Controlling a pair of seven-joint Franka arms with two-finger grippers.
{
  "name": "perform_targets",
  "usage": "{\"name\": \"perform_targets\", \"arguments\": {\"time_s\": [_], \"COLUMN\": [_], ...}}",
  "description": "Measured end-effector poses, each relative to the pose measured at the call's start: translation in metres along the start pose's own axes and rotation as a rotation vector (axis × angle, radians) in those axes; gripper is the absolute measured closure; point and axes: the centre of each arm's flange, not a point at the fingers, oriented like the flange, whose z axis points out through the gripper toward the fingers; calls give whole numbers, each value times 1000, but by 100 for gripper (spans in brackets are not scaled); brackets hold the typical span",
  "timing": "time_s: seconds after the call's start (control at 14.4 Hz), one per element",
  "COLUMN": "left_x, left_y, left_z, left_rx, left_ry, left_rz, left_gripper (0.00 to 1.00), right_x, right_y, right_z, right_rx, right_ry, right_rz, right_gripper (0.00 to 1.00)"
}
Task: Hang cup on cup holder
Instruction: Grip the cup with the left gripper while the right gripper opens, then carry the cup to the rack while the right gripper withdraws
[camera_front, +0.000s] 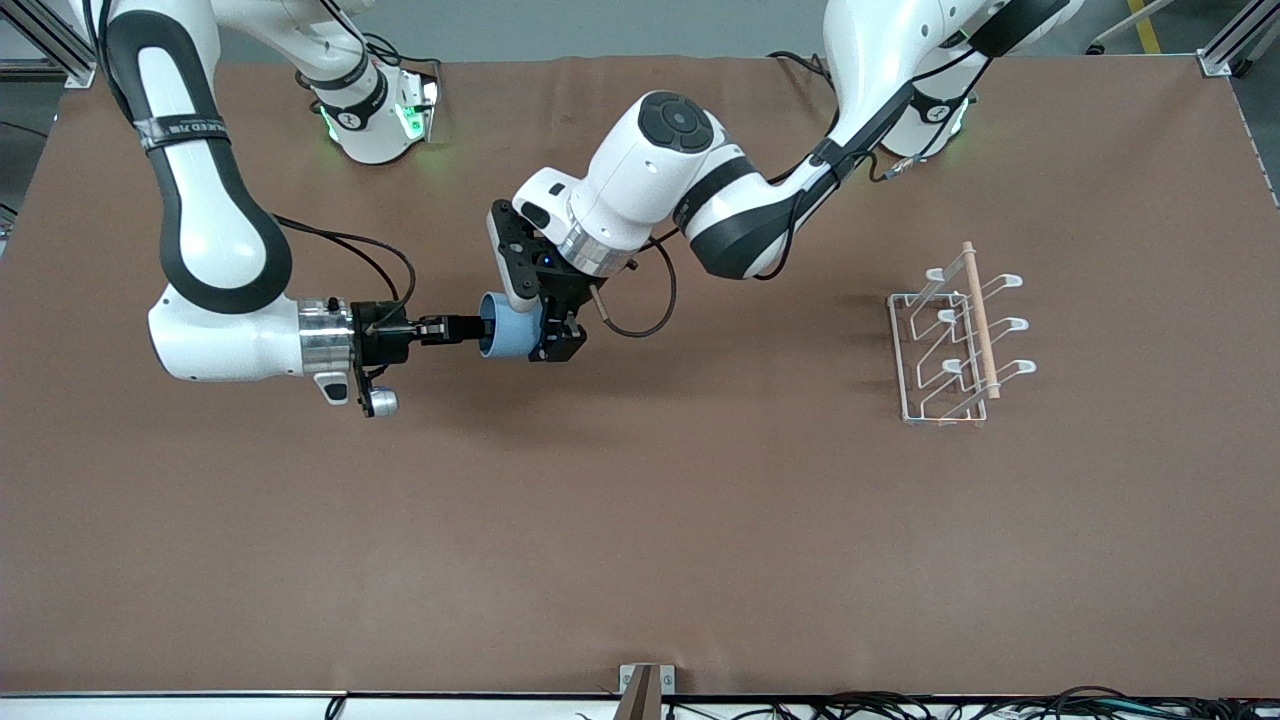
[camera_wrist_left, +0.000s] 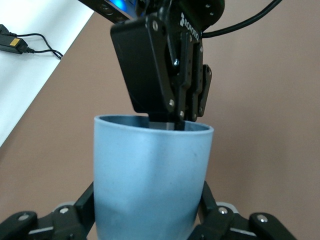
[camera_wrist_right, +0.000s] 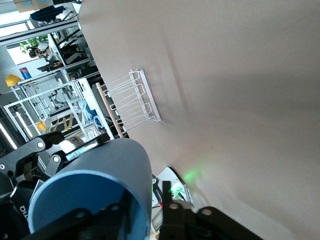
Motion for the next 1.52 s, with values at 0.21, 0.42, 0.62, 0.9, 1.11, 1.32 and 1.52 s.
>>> {"name": "perform_targets", "arguments": {"time_s": [0.21, 0.42, 0.62, 0.9, 1.11, 1.32, 1.52], "left_x": [-2, -15, -40, -95, -152, -206, -233], "left_y": [-1, -9, -42, -106, -168, -215, -230], "left_z": [0, -11, -43, -101, -151, -186, -197], "left_rx": [-9, -46, -44, -4, 35, 69, 98], "left_ry": [-31, -193, -342, -582, -755, -966, -1201], "left_rz": [-2, -11, -52, -92, -28, 77, 198], "left_gripper": [20, 20, 20, 20, 20, 20, 20], "right_x": [0, 1, 4, 7, 1, -7, -8], "right_y": [0, 2, 8, 20, 40, 44, 36], "right_z": [-1, -5, -21, -76, -144, -171, -197], "right_rx": [0, 3, 17, -2, -76, -203, -401], "right_ry": [2, 4, 13, 99, 177, 193, 217], "right_rz": [1, 4, 15, 22, 21, -12, -71], "right_gripper": [36, 6, 0, 0, 0, 0, 0]}}
